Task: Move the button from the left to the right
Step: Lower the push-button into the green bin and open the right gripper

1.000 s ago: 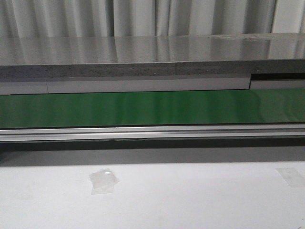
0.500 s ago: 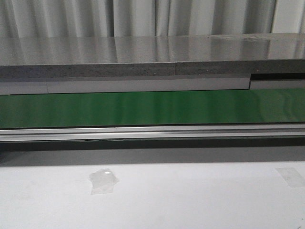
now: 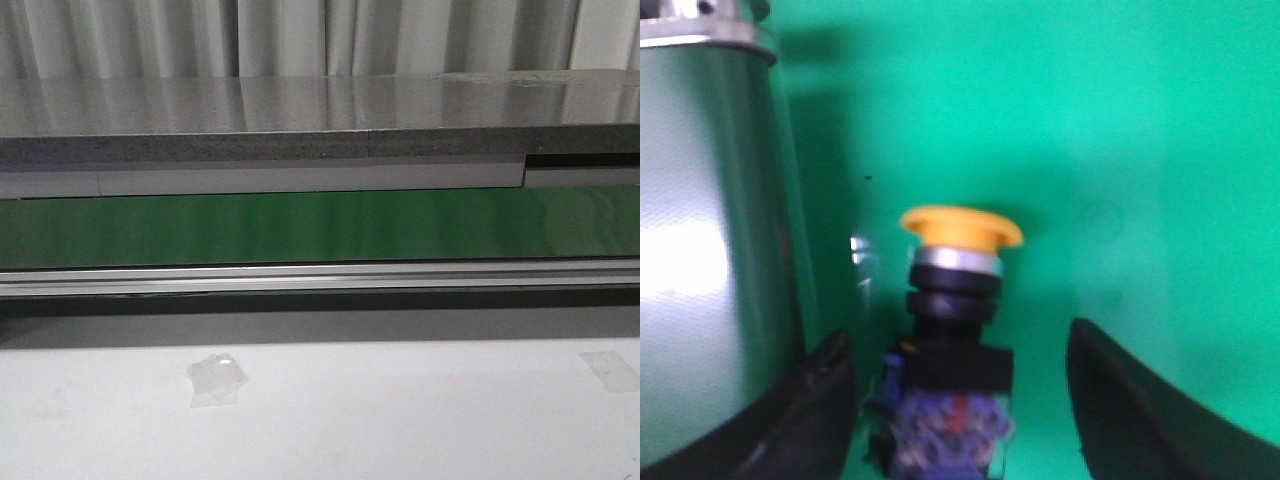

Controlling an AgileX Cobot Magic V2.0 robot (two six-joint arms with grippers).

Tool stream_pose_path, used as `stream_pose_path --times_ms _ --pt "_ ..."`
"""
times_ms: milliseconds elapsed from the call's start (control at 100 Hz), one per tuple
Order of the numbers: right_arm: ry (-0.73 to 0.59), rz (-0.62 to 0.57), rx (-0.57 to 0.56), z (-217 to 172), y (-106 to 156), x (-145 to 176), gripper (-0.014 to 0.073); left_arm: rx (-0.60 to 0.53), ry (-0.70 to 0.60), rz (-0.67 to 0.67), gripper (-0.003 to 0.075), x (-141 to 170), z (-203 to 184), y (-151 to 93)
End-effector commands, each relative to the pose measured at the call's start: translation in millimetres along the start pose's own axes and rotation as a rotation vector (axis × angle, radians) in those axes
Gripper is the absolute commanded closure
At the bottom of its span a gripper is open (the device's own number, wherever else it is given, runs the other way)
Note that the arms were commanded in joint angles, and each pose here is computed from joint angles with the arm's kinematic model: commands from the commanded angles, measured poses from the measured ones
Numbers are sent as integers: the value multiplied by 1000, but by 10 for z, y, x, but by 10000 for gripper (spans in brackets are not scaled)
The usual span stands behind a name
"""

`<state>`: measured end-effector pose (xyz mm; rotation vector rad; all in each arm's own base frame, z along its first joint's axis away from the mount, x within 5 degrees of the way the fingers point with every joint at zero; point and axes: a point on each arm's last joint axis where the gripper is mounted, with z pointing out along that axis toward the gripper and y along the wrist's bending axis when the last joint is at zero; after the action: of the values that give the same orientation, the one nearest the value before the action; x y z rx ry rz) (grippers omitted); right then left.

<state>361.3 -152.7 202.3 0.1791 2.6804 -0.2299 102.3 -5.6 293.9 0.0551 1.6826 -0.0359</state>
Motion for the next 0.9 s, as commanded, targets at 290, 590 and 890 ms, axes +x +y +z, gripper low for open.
stream_pose_path --times_ms 290,590,890 --pt "-124 0 37 -328 -76 -171 85 -4 -108 -7 740 -169 -12 3" --pt "-268 21 14 -743 61 -296 85 -4 -108 -7 740 -169 -12 3" --pt "-426 -55 -68 -1262 556 -408 85 -4 -108 -7 740 -169 -12 3"
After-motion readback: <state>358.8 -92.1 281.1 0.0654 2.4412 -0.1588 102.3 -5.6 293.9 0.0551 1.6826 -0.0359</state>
